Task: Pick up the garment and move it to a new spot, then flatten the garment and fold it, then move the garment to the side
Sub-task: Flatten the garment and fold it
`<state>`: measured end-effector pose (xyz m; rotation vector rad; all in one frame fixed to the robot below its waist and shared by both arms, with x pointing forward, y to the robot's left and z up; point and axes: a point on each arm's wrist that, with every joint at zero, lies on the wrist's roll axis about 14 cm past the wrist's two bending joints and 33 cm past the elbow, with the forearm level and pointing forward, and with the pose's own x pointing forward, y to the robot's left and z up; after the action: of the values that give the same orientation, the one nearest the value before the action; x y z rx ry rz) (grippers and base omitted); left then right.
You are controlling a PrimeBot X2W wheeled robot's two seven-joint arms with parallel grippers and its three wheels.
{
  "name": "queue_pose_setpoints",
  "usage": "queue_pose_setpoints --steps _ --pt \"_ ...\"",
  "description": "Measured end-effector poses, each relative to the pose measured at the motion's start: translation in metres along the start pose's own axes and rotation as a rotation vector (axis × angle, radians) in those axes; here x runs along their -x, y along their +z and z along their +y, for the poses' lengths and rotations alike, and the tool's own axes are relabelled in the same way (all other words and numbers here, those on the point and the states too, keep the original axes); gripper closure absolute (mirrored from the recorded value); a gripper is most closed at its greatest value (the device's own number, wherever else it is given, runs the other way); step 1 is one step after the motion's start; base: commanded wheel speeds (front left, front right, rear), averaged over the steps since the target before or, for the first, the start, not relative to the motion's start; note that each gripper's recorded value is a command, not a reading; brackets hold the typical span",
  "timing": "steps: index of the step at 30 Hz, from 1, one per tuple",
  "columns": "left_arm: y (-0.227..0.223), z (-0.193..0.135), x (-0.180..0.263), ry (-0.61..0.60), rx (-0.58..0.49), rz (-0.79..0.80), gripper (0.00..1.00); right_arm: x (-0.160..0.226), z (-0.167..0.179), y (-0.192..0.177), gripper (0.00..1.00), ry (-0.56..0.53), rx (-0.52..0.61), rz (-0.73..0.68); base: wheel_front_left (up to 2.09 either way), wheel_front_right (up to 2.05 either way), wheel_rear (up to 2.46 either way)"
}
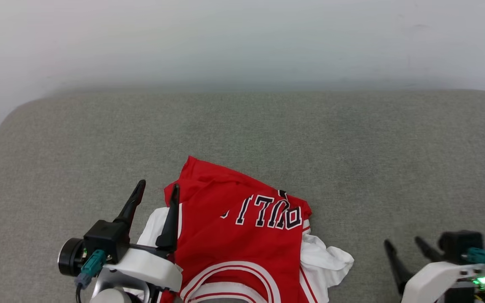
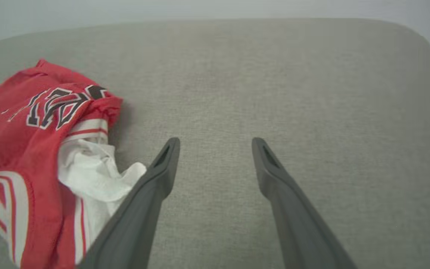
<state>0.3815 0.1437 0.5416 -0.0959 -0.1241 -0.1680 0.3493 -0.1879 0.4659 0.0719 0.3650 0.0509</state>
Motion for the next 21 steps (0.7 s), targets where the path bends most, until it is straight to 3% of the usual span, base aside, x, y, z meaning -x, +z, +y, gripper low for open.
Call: queue_pose_setpoints --steps 8,15,21 --pt "0.009 -0.008 -0.009 -0.021 0.006 -0.044 0.0 -0.005 0.046 -0.06 0.0 0.201 0.073 0.396 0.0 0.0 0.0" --pt "0.005 -0.002 -0.017 -0.009 0.012 -0.042 0.0 -0.026 0.076 -0.074 0.0 0.331 0.13 0.493 0.0 0.0 0.0" --pt "-0.005 0.008 -0.02 0.021 0.008 -0.018 0.0 -0.034 0.084 -0.111 0.0 0.382 0.152 0.658 0.0 0.0 0.0"
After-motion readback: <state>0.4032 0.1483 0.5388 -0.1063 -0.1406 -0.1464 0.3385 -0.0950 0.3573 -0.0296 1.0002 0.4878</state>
